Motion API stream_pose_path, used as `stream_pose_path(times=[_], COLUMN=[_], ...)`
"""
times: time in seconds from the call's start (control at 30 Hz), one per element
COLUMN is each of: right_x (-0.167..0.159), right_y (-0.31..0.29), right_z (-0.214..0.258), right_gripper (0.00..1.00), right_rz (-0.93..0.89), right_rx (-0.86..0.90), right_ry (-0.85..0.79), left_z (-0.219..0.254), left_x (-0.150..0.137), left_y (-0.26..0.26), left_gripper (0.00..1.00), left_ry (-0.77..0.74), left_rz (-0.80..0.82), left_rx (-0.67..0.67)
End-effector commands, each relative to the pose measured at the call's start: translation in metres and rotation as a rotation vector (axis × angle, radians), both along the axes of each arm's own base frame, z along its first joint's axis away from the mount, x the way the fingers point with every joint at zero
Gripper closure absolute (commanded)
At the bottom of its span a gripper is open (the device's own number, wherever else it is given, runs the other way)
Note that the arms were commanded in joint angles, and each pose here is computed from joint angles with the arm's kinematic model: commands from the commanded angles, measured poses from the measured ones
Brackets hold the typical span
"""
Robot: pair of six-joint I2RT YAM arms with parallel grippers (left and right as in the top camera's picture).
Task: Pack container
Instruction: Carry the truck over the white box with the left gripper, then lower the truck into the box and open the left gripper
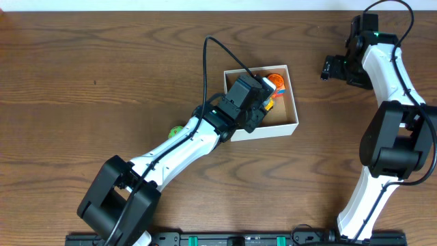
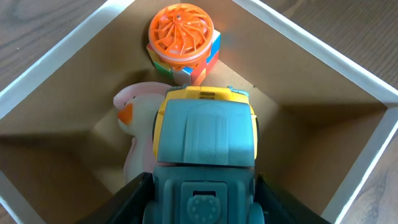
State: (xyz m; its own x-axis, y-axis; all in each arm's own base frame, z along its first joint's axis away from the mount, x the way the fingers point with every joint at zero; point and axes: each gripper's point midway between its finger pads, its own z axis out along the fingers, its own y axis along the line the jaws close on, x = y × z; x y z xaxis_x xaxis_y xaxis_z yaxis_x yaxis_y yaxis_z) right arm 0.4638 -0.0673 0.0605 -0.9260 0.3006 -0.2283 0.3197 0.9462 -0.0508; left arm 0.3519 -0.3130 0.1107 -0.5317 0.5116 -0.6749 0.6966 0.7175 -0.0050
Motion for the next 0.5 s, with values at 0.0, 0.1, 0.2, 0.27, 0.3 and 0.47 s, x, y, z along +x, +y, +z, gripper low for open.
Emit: stream_pose_path(times=[0.0, 0.1, 0.2, 0.27, 0.3, 0.47], right_x=[0.0003, 0.0002, 0.0003, 0.0003, 0.0002, 0.0002], right_y=[0.0026, 0.0026, 0.0026, 0.0026, 0.0026, 0.0026], right_z=[0.0091, 0.0091, 0.0091, 0.0091, 0.0091, 0.0091], right_gripper=[0.01, 0.01, 0.01, 0.01, 0.01, 0.01], right_rz=[-0.005, -0.005, -0.005, -0.005, -0.005, -0.005], right_rx=[-0.002, -0.002, -0.002, -0.002, -0.002, -0.002], right_ry=[-0.02, -0.019, -0.02, -0.02, -0.019, -0.019], left_z=[0.0117, 0.0116, 0.0117, 0.0118, 0.0118, 0.0118], left_x=[0.004, 0.0039, 0.004, 0.0041, 0.004, 0.0041], left_y=[-0.0056, -0.0056, -0.0056, -0.0056, -0.0057, -0.0056], left_gripper=[0.48, 0.48, 0.48, 0.48, 0.48, 0.48], left_ry=[-0.018, -0.017, -0.018, -0.018, -0.018, -0.018], left_rz=[0.001, 0.001, 0.0, 0.0, 0.0, 0.0], left_rx=[-0.029, -0.029, -0.029, -0.029, -0.029, -0.029])
